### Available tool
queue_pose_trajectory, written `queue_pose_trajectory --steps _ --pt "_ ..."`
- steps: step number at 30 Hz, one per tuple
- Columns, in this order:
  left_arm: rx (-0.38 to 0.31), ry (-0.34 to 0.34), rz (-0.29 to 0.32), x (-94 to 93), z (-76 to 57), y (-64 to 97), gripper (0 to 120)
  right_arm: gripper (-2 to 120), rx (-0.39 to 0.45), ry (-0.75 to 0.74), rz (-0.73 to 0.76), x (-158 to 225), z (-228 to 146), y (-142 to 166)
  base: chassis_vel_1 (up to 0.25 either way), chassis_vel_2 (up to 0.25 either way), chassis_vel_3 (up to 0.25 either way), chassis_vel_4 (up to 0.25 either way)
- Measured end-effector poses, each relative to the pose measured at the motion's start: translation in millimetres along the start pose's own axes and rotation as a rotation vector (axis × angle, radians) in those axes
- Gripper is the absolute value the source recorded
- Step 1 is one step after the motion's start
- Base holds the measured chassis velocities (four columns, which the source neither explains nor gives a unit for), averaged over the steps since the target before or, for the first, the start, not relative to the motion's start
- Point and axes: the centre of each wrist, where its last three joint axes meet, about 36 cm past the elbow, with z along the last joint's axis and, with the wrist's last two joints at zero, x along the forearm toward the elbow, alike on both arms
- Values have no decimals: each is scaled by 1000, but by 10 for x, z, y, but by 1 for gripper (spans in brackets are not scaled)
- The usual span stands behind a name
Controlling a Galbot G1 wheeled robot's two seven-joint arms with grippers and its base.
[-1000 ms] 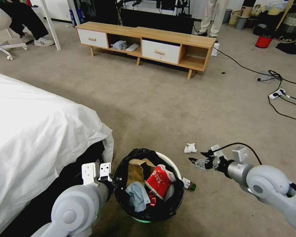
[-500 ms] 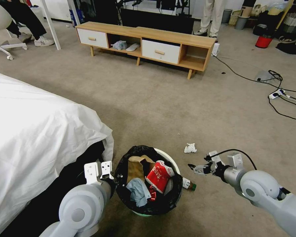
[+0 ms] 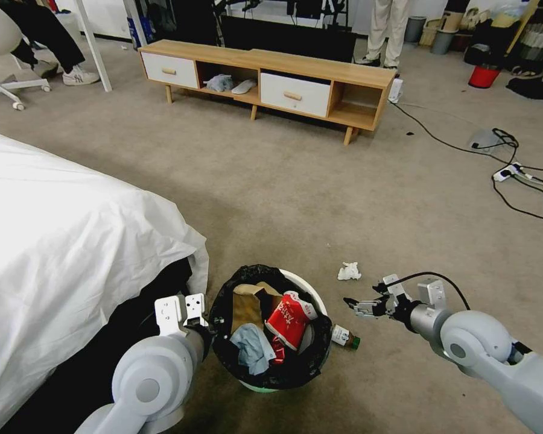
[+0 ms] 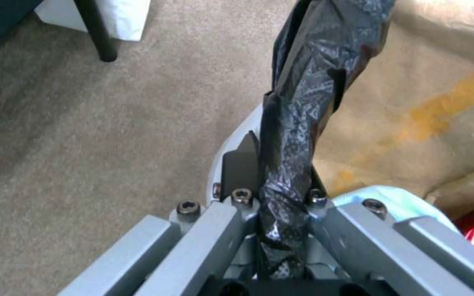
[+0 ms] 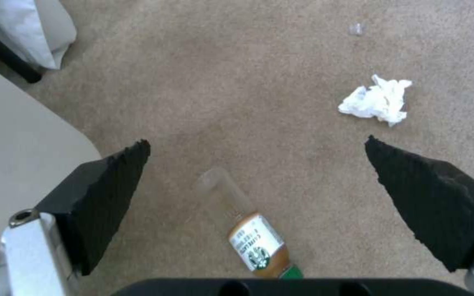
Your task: Pick up the trash bin, then pick up the garbage from the floor and place it into the trash bin.
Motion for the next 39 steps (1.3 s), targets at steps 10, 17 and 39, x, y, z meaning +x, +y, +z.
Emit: queue_pose_trajectory --steps 10,17,39 --pt "1 -9 -1 -9 -23 -5 1 100 14 18 -4 -118 41 -27 0 0 0 0" --pt "10 -19 -4 -17 -35 -16 1 100 38 66 -12 -354 138 -33 0 0 0 0" --pt "47 -57 -4 -59 -75 -36 1 100 158 261 -107 -1164 -61 62 0 0 0 0"
